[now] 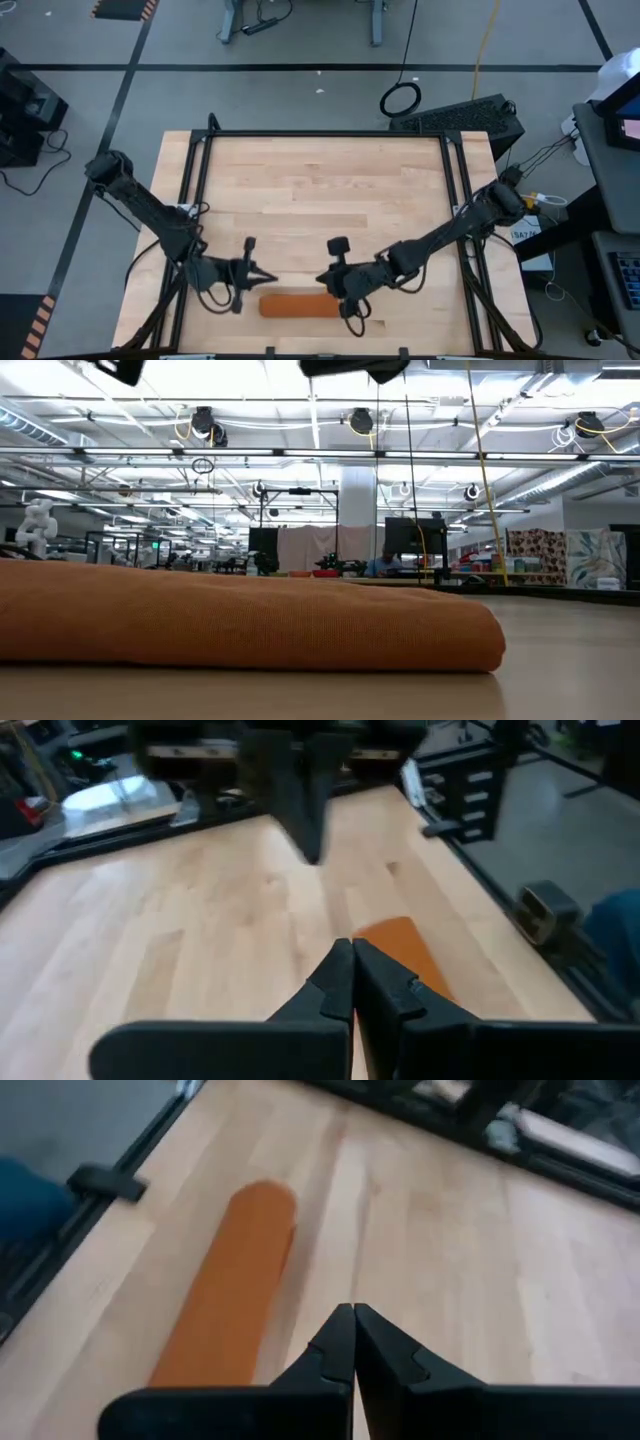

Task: Roll towel into tight, uniform cylinder
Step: Return to home position

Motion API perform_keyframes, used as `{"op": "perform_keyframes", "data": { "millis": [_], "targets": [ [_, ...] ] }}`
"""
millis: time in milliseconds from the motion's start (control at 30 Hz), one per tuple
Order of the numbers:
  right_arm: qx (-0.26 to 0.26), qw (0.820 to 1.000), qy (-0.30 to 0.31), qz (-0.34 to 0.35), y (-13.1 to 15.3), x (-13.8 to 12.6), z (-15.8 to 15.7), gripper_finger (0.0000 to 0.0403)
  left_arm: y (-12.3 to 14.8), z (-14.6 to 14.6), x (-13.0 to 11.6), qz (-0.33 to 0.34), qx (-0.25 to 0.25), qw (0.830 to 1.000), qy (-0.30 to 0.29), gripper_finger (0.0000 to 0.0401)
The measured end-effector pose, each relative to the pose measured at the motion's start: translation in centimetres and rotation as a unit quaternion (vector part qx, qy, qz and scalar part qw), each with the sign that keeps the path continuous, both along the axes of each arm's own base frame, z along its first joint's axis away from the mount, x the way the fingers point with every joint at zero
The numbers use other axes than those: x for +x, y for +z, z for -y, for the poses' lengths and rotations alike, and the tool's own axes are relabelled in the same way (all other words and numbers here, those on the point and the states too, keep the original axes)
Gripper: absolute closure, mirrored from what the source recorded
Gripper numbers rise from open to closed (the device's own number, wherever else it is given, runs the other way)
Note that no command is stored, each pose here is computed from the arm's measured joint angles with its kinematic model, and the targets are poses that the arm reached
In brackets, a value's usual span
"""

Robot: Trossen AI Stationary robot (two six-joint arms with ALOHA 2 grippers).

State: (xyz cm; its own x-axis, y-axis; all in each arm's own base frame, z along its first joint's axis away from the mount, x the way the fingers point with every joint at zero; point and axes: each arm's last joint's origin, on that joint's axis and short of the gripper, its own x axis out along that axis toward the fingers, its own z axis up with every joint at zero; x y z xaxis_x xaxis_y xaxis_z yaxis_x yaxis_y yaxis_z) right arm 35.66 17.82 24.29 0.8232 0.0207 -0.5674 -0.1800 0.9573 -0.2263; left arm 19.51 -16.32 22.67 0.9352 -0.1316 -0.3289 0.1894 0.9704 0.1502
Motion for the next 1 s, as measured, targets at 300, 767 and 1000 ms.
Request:
{"op": "perform_keyframes", "data": {
  "millis": [300,767,1000],
  "targets": [
    [0.031,0.999,0.026,0.027,-2.0,-4.2,2.8,0.0403,0.5,-2.5,1.6,0.000,-0.001,1.000,0.018,0.0398],
    [0.079,0.988,0.038,0.128,-5.0,-12.5,9.1,0.0403,0.2,-5.4,4.7,0.026,-0.004,0.999,0.047,0.0399],
    [0.093,0.984,0.042,0.149,-6.1,-15.0,11.8,0.0403,-0.6,-7.0,6.6,0.040,-0.006,0.997,0.059,0.0399]
  ]
}}
